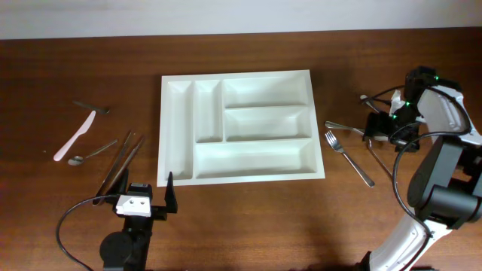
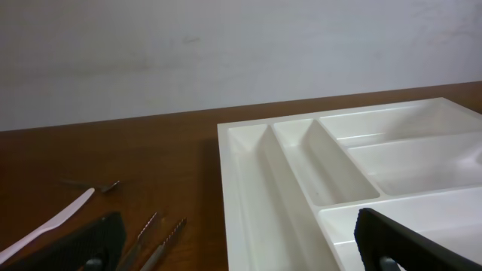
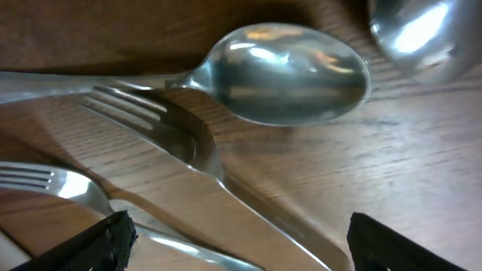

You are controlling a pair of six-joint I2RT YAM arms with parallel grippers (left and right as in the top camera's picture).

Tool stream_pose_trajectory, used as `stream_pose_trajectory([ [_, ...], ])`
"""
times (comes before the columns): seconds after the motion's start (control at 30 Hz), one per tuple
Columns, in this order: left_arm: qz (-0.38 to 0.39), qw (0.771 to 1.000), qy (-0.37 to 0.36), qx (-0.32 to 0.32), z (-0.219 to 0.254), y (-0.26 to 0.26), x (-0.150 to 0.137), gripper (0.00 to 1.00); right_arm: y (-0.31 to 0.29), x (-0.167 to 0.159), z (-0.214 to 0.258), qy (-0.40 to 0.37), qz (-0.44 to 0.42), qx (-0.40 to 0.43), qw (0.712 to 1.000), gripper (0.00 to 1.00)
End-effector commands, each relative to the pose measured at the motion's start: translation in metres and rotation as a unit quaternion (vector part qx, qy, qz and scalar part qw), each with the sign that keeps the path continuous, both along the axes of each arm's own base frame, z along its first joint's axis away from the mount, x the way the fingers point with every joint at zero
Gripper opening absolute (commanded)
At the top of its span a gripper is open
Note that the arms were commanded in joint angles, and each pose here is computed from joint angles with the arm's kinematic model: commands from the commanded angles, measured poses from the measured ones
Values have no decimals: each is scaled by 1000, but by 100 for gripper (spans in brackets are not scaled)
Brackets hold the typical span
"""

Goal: Pack container
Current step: 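Move the right gripper over the silver fork right of the tray, then close the right gripper on the silver fork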

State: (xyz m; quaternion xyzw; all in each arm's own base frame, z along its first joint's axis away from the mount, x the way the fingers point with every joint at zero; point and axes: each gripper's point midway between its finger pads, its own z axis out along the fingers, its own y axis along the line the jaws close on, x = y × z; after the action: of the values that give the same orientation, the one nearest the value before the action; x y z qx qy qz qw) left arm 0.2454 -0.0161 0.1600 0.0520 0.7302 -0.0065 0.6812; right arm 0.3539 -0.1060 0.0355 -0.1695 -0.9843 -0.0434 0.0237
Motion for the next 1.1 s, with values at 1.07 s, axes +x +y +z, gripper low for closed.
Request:
stream_pose_trajectory([
  [1.07, -1, 1000, -1, 9, -2, 0, 0, 99, 25, 1, -48, -2, 169, -55, 984, 68],
])
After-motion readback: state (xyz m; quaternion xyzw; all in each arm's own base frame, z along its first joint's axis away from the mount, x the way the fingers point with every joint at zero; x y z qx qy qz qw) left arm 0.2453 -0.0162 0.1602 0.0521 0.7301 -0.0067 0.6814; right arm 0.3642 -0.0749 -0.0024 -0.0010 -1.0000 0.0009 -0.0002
